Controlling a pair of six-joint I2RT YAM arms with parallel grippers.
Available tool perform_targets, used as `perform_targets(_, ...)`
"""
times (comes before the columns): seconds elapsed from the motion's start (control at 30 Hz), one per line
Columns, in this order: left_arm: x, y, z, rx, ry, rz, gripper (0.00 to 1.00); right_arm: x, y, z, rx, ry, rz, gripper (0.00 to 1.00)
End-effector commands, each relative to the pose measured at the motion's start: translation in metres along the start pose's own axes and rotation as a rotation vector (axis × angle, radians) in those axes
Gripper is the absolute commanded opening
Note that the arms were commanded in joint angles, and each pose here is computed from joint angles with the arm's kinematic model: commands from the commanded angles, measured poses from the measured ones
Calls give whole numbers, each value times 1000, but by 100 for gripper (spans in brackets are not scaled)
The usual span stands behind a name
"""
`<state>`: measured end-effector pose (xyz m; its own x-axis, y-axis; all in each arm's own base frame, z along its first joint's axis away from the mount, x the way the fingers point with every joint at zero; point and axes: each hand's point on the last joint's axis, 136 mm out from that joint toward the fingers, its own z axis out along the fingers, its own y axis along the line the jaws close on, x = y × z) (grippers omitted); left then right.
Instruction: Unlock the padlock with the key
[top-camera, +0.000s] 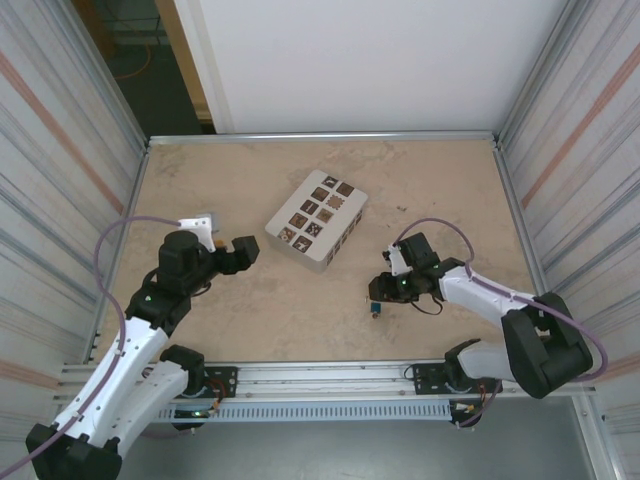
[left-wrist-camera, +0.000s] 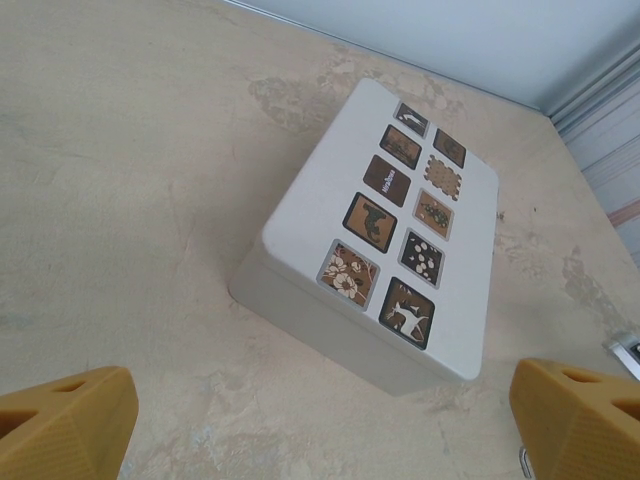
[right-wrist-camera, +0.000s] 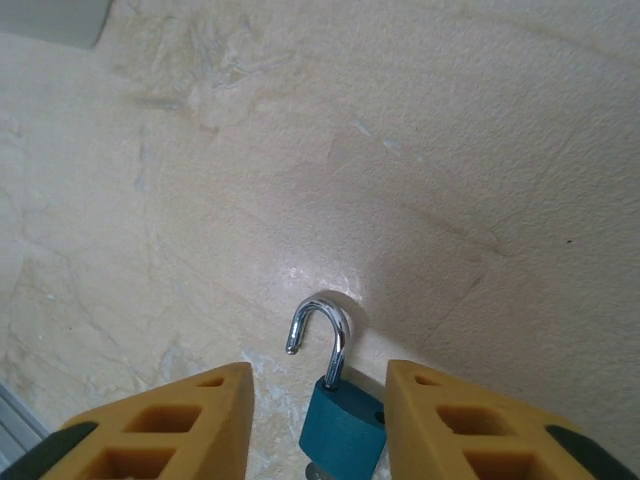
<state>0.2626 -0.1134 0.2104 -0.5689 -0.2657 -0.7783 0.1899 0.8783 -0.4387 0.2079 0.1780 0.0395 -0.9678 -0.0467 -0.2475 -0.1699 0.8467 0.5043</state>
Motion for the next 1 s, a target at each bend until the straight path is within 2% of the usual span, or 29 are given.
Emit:
perform_targets(0.0,-9,-1,-4,-3,-30,-11,96,-9,4,-12,17,-44,-22,45)
perform_targets(0.17,-12,-1,-7,-3,-38,-13,96,-21,5,-30,25,-118,-37,56)
perform_targets(0.43,-17,0,-14,-7,-64,-16,99,-50,2,-70,35,-301,-27,74)
perform_targets(0.57,-17,4,-17,-21,-71,-18,99,-63,1,-93,39,-398,-31,81)
perform_targets(0.83,-20,15,-25,-77,-89,-18,99,-83,-12,-123,80,-516,-20,96)
perform_targets(0.97,-25,26,-30,-135,-96,-5,99,-90,-23,-141,119,-589,-12,99)
